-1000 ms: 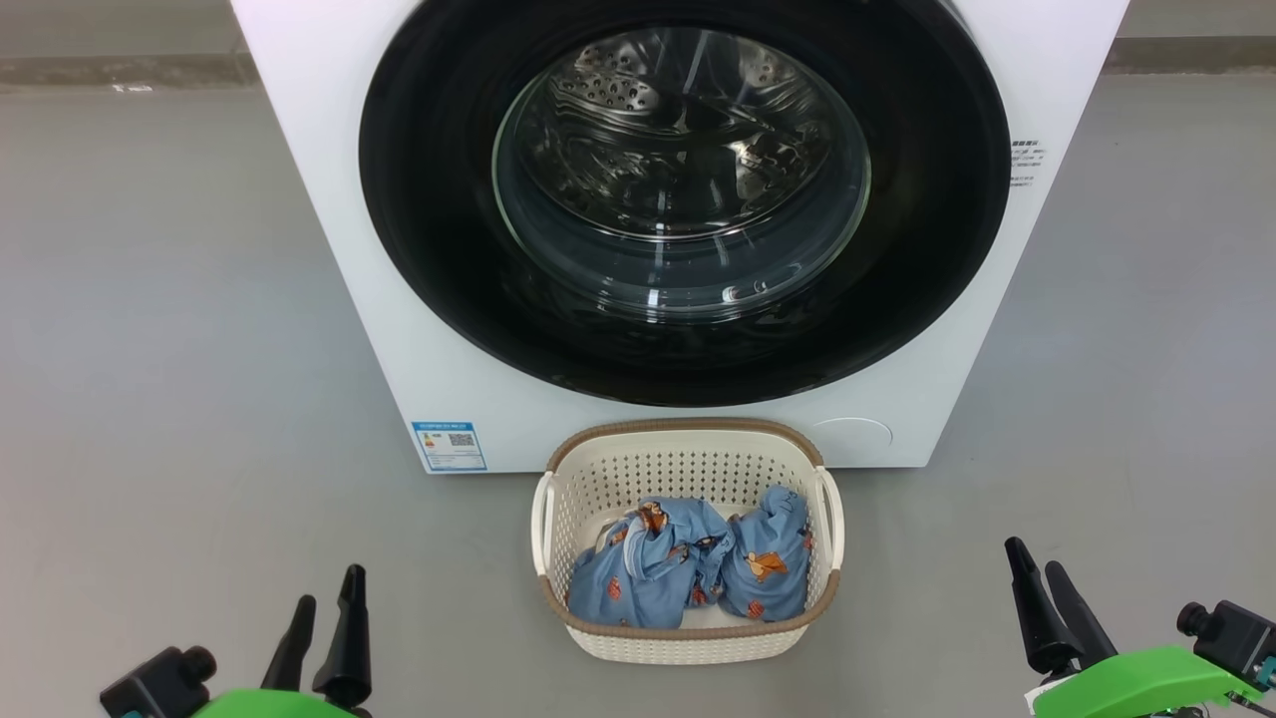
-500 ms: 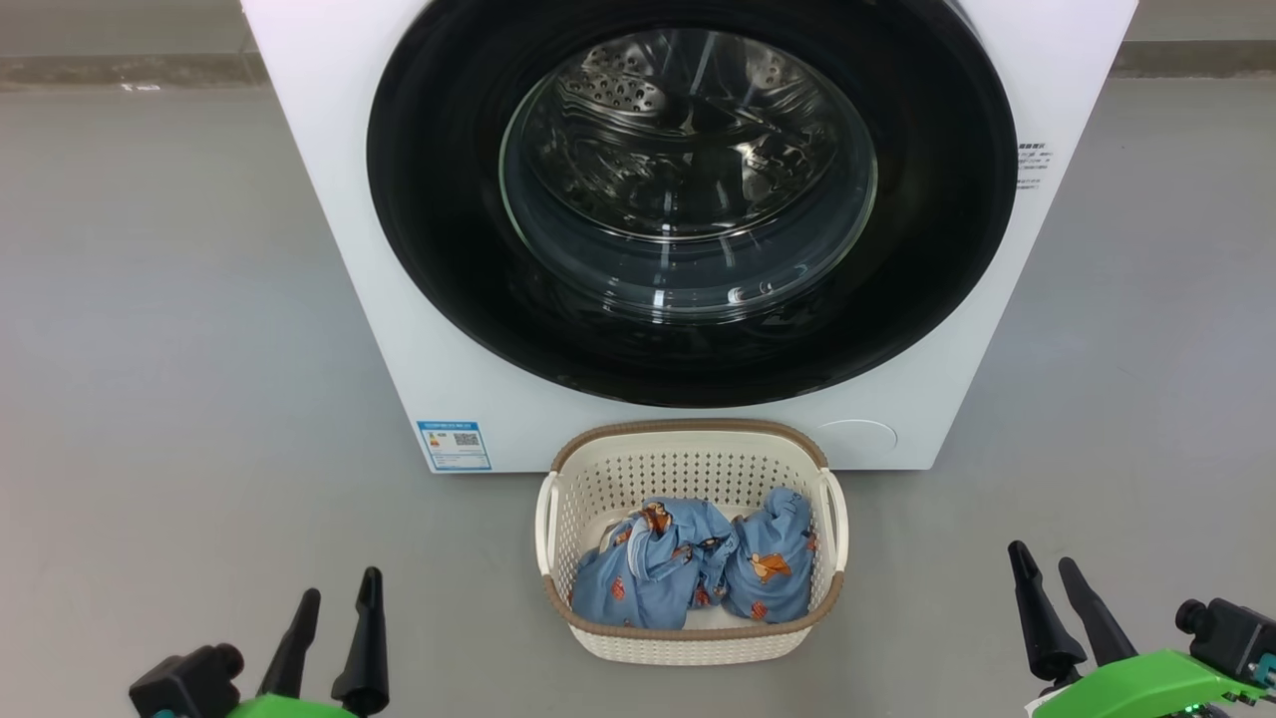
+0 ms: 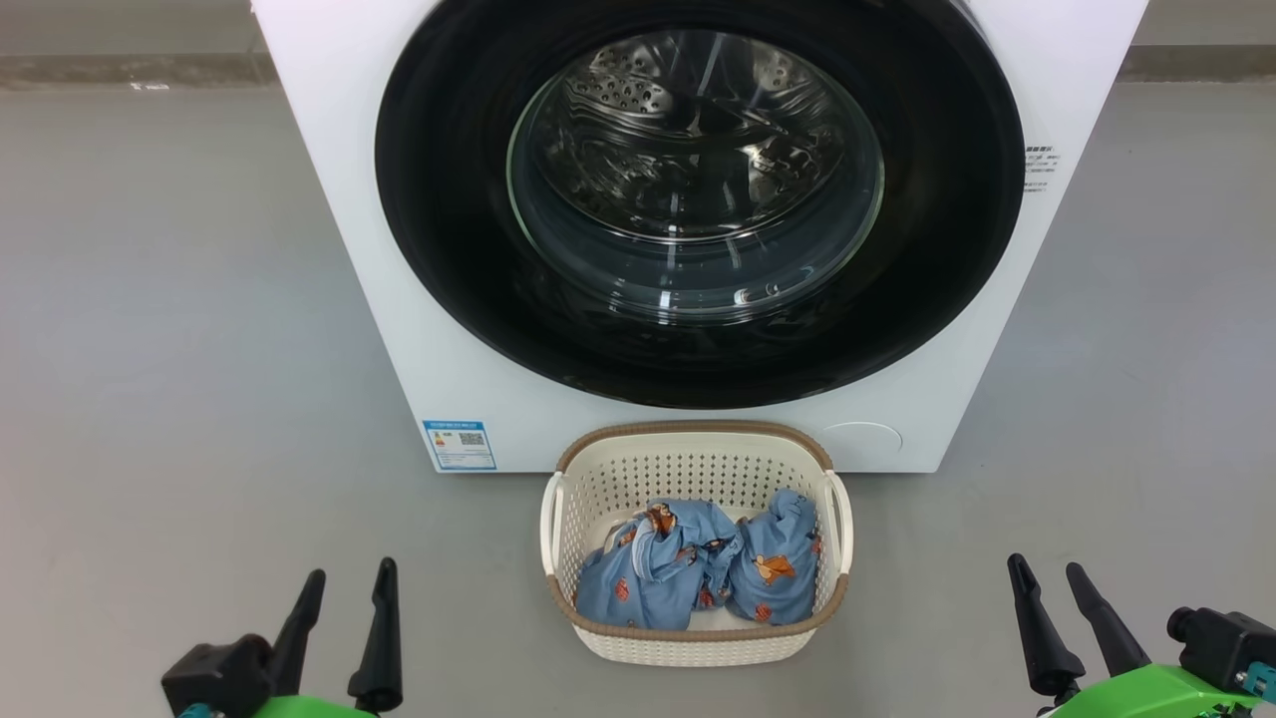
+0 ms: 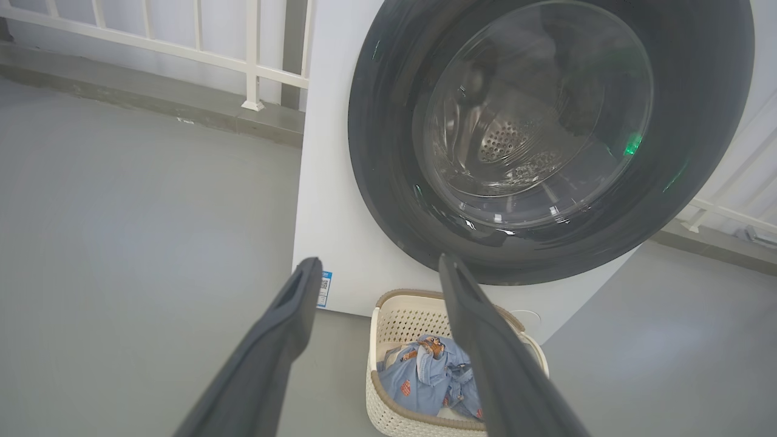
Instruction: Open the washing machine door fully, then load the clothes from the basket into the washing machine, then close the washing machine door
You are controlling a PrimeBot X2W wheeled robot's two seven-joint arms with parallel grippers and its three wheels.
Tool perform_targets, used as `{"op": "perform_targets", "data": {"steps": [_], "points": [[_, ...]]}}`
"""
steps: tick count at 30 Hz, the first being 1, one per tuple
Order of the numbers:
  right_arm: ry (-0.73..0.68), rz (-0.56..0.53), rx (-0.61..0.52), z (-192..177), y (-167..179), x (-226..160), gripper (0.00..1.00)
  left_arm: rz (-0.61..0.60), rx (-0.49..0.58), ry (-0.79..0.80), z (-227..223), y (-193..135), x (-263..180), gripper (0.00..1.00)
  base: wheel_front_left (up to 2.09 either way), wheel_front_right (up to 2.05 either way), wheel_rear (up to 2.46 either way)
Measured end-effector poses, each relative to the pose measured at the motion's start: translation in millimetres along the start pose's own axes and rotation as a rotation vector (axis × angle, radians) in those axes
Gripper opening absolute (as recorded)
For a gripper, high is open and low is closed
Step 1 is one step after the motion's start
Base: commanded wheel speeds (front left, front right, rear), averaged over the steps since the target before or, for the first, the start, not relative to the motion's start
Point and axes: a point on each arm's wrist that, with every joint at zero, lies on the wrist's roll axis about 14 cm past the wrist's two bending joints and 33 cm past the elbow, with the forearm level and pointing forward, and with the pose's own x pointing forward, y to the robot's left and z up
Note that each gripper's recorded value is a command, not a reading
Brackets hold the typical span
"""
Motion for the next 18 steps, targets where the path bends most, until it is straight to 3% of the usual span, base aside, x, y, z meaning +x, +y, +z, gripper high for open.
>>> {"op": "perform_targets", "data": {"steps": [18], "points": [[-0.030, 0.027, -0.203, 5.5, -0.2, -3.4, 1.00, -0.053, 0.230, -0.030, 4.2, -8.3, -4.4, 1.00, 0.00, 0.00, 0.00]]}}
